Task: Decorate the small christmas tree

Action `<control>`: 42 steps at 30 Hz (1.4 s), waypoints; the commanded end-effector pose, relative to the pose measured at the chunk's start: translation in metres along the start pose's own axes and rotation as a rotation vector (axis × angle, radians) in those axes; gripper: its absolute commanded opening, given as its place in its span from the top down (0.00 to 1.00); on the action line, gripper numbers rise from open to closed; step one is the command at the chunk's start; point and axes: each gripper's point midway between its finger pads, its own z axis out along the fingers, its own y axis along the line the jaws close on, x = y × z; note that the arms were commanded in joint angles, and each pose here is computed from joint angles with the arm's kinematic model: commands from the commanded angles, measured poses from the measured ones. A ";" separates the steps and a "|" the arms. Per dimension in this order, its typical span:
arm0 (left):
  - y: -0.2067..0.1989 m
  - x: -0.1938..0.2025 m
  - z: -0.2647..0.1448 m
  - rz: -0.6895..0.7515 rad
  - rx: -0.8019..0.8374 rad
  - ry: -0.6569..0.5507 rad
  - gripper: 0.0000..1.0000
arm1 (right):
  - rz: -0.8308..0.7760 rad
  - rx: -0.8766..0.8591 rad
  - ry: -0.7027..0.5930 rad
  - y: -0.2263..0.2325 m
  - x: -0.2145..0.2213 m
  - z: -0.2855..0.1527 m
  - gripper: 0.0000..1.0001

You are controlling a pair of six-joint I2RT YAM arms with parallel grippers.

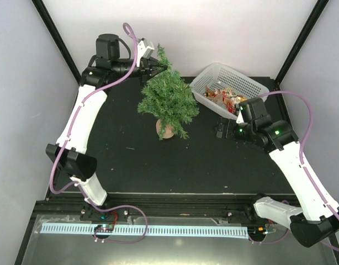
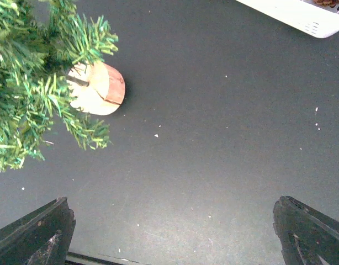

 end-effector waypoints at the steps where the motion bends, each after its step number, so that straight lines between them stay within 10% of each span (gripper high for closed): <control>1: 0.008 -0.042 -0.012 0.109 -0.019 -0.114 0.98 | 0.006 0.007 -0.011 -0.004 0.002 -0.002 0.01; 31: 0.036 -0.005 -0.011 0.010 -0.018 -0.113 0.89 | 0.026 0.007 0.005 -0.006 0.007 0.006 0.01; 42: 0.032 0.003 -0.015 0.005 -0.038 -0.085 0.50 | 0.013 0.012 0.000 -0.006 0.004 0.007 0.01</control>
